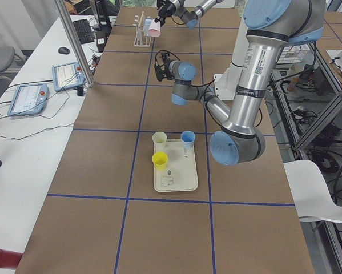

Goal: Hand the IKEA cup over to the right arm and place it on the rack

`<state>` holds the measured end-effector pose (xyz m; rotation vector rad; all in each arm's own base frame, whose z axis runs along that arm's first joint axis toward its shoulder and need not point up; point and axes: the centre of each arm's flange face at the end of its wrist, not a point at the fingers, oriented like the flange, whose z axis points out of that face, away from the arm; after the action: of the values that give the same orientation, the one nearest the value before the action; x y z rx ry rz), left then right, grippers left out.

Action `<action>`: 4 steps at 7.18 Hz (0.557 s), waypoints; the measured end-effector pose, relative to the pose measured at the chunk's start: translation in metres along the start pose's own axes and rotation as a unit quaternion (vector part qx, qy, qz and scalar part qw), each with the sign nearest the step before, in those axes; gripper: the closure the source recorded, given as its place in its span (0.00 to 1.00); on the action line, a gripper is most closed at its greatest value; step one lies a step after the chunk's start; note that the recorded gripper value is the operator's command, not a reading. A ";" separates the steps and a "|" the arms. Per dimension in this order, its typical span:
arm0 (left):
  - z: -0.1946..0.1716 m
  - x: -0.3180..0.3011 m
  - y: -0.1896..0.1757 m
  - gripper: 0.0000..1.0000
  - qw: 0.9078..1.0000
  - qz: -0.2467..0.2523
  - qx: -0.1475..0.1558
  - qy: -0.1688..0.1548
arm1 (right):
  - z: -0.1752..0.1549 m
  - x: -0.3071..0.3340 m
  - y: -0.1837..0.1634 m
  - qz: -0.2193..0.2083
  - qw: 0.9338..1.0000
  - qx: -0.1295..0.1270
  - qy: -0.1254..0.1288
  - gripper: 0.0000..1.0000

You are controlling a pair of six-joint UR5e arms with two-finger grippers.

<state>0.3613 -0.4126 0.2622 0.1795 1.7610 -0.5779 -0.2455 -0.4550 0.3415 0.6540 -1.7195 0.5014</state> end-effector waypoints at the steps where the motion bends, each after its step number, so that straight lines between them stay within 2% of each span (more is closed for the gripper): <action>1: 0.002 -0.008 -0.013 0.00 0.998 0.031 0.021 -0.040 | -0.023 0.025 -0.031 -0.053 0.997 0.030 0.054 0.85; 2: 0.004 -0.013 -0.025 0.00 0.995 0.047 0.038 -0.073 | -0.050 0.051 -0.063 -0.110 0.986 0.054 0.114 0.85; 3: 0.005 -0.017 -0.033 0.00 0.992 0.059 0.048 -0.099 | -0.075 0.068 -0.096 -0.163 0.969 0.063 0.175 0.85; 4: 0.006 -0.021 -0.038 0.00 0.990 0.068 0.054 -0.116 | -0.100 0.080 -0.127 -0.197 0.952 0.058 0.225 0.85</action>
<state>0.3567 -0.4442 0.2917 0.2940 1.4823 -0.5703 -0.1021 -0.4996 0.4420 0.8695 -1.1005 0.4288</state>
